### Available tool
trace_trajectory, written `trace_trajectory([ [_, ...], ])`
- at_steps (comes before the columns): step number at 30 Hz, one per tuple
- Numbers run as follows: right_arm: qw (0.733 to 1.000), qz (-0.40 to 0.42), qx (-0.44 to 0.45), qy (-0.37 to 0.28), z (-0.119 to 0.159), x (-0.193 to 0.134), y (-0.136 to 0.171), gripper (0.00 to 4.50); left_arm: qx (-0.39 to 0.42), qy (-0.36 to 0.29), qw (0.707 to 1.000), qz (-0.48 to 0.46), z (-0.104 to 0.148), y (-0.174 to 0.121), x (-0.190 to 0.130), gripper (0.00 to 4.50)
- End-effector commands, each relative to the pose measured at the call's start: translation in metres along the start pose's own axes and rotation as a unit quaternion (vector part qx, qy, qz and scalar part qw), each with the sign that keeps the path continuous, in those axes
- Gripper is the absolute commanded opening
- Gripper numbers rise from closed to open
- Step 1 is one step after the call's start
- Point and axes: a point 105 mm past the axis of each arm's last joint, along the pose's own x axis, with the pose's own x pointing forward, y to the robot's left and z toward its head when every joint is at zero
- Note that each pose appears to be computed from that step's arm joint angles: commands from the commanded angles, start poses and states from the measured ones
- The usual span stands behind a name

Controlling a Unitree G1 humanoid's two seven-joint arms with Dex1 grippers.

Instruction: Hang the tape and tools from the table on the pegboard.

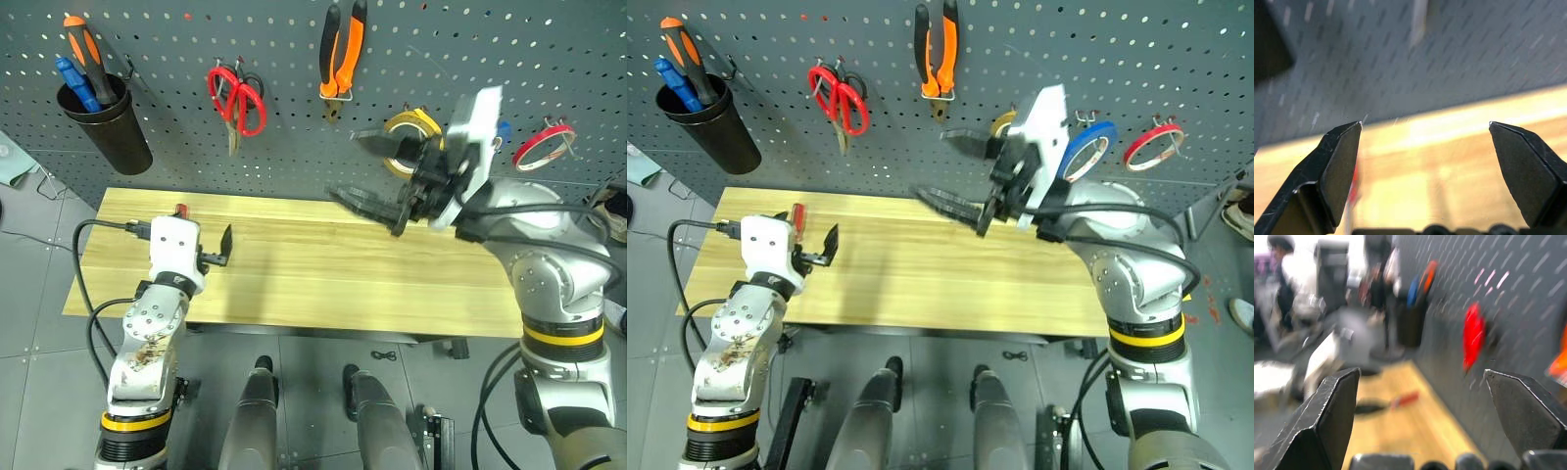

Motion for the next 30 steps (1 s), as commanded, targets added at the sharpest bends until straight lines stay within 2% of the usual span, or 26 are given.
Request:
trace_trajectory([
  [1, 1.0, 0.03, -0.009, 0.0, 0.004, 0.008, 0.015, 4.5, 0.001, 0.036, 0.999, 0.023, -0.014, 0.029, 0.01, 4.45],
  [5, 0.999, 0.037, 0.001, 0.011, -0.005, 0.026, 0.021, 4.5, -0.007, 0.093, 0.995, 0.037, -0.034, 0.061, 0.032, 4.45],
  [8, 0.999, 0.036, 0.001, 0.012, -0.004, 0.036, 0.021, 4.5, -0.017, 0.129, 0.991, 0.036, -0.045, 0.072, 0.047, 4.45],
  [17, 0.999, 0.037, -0.004, 0.031, 0.002, 0.033, 0.012, 4.5, -0.035, 0.174, 0.984, 0.007, -0.061, 0.065, 0.079, 4.45],
  [30, 0.998, 0.039, 0.0, 0.048, 0.008, 0.029, 0.007, 4.5, -0.02, 0.18, 0.983, 0.029, -0.06, 0.06, 0.1, 4.45],
])
